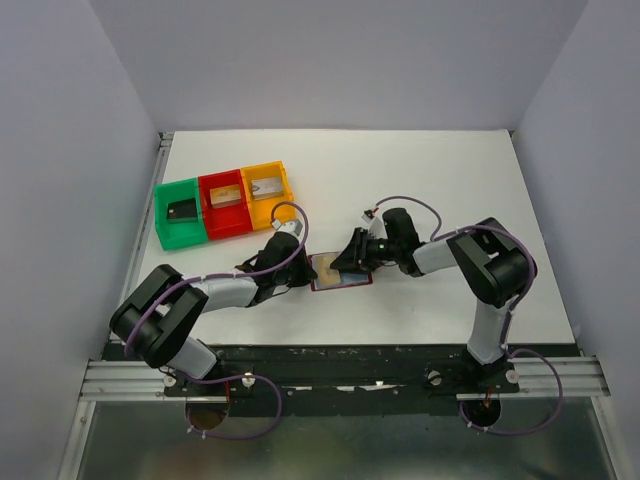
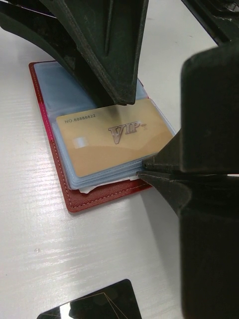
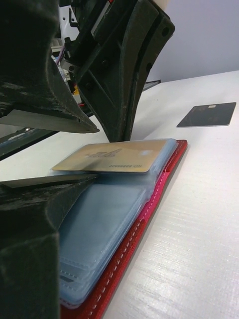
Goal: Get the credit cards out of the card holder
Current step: Remove the credit card from the card holder.
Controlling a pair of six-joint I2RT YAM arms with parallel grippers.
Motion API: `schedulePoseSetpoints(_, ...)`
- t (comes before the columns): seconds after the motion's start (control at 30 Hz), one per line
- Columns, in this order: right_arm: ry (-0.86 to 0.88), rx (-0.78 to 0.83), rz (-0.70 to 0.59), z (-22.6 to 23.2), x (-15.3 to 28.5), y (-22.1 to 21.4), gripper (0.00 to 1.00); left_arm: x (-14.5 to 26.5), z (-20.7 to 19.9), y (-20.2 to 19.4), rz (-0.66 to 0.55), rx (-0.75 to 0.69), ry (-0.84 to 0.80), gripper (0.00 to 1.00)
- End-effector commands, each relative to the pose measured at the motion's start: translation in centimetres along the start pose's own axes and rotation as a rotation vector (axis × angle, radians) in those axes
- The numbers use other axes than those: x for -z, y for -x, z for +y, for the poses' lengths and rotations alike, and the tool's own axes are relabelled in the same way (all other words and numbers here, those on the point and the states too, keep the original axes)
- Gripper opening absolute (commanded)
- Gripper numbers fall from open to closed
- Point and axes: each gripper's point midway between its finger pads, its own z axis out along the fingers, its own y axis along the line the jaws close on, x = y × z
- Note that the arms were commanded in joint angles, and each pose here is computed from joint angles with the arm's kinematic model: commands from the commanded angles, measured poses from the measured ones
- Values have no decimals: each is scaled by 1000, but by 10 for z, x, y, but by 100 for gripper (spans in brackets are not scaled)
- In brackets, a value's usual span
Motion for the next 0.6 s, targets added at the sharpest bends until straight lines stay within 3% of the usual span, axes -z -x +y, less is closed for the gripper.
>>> schedulePoseSetpoints(0.0,117,17,95,21,-5,-19,45,-1,6,-18,53,-12,17,0)
schedulePoseSetpoints(0.57,124,73,180,26,-6,-34,41,-8,1,-19,69,-12,4,0)
